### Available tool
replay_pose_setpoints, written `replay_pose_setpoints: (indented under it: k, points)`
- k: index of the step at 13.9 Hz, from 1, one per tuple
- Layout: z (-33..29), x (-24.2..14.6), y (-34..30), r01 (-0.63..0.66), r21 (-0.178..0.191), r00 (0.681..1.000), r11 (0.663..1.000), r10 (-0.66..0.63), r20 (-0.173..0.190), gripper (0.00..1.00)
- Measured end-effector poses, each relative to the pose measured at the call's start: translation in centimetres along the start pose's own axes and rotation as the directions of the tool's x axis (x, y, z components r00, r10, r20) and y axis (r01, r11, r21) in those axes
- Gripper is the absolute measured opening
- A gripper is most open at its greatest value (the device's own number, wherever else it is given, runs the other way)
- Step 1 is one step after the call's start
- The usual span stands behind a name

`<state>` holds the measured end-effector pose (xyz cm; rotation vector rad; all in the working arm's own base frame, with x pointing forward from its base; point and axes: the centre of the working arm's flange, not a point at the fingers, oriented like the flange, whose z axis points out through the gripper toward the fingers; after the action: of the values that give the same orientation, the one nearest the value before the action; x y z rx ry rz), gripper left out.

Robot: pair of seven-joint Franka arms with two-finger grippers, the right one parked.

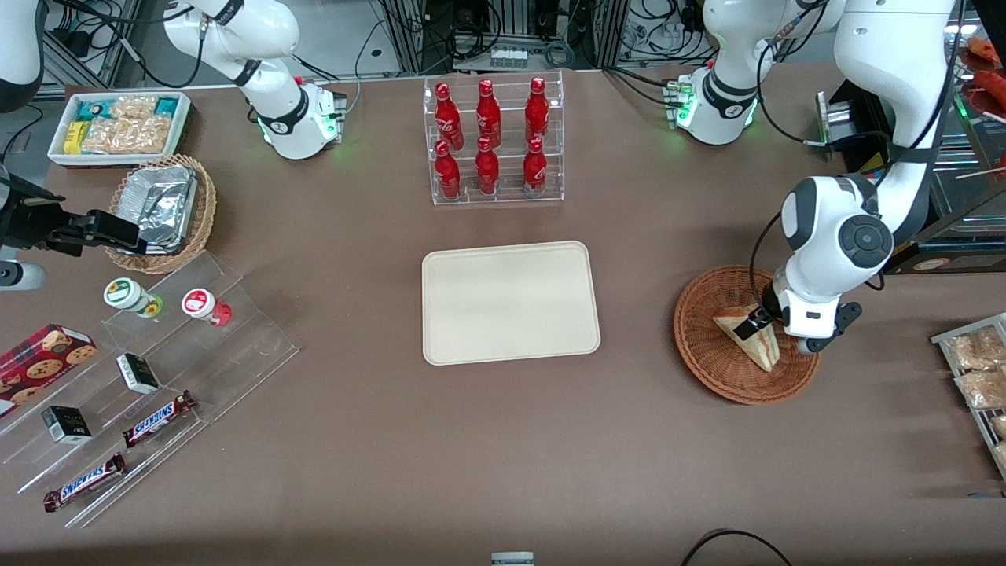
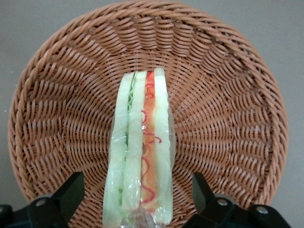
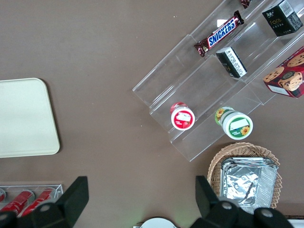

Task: Place sandwich from basket to tray
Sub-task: 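Close the left gripper on the sandwich's wrapped edge, then lift the sandwich out of the basket with the left gripper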

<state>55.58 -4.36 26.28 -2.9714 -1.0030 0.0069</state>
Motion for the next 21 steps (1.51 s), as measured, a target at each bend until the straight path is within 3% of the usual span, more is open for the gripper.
replay_pose_setpoints:
  k: [3, 8, 10, 12, 16, 18, 21]
  points:
    - [0.6, 0.0, 0.0, 0.0, 0.003, 1.0, 1.0, 0.0, 0.005, 0.98]
    - [1.2, 0.0, 0.0, 0.024, 0.006, 1.0, 1.0, -0.024, 0.009, 0.48]
    - [0.9, 0.1, 0.2, 0.026, 0.001, 1.0, 1.0, -0.026, 0.004, 0.34]
    - [-0.1, 0.3, 0.7, 0.024, 0.002, 1.0, 1.0, -0.024, 0.005, 0.3]
    - [-7.1, -0.8, 3.6, -0.031, 0.087, 0.996, 0.996, 0.024, 0.082, 0.22]
    - [-11.6, -2.7, 6.4, -0.089, 0.1, 0.993, 0.991, 0.08, 0.09, 0.15]
    - [-16.7, -7.8, 12.3, -0.212, 0.089, 0.976, 0.973, 0.206, 0.076, 0.15]
